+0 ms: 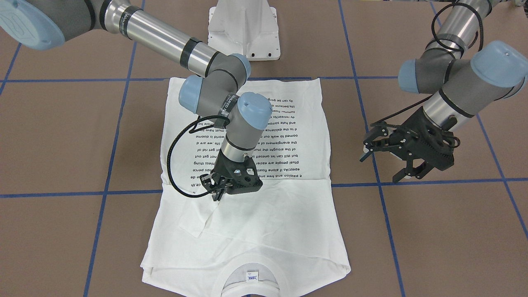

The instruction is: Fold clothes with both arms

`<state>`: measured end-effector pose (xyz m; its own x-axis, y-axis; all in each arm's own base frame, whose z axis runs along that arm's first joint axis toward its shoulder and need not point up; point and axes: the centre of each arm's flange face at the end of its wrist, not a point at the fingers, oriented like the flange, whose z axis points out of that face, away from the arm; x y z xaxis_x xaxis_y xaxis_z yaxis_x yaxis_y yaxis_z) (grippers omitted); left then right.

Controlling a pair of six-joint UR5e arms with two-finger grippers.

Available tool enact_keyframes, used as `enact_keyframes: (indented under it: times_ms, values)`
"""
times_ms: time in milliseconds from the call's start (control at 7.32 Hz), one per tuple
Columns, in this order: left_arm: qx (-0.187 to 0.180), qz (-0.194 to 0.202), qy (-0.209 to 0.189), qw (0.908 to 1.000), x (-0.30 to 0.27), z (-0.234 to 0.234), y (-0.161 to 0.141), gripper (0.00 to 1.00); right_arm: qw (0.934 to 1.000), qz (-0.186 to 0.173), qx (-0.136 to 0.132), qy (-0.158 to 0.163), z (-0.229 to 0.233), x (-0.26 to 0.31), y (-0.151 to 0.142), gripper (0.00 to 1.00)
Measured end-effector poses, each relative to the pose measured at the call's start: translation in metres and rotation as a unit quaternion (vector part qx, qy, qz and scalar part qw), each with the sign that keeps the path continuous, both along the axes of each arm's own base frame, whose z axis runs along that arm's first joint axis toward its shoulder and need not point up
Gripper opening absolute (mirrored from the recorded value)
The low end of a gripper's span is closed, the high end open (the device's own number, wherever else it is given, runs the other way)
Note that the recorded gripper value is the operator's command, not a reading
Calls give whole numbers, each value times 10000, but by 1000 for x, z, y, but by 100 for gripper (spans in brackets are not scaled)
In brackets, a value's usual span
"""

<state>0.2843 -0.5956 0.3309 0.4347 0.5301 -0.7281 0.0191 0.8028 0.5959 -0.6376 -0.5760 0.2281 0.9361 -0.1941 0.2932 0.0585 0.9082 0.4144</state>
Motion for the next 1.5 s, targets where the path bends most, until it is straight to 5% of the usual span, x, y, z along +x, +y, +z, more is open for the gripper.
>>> enact_keyframes:
  times_ms: [547, 1230, 1367, 1504]
  values:
    - [0, 2, 6, 10000, 0, 0, 0, 100, 9999, 11, 69, -86, -1, 11, 3, 0]
    - [49, -19, 51, 10000, -1, -2, 1, 100, 9993, 134, 229, -274, 67, 95, 42, 0]
    - [56, -22, 54, 10000, -1, -2, 1, 100, 9992, 153, 243, -271, 71, 100, 43, 20]
    - [60, -22, 56, 10000, -1, -3, 1, 100, 9992, 171, 241, -269, 75, 102, 45, 99]
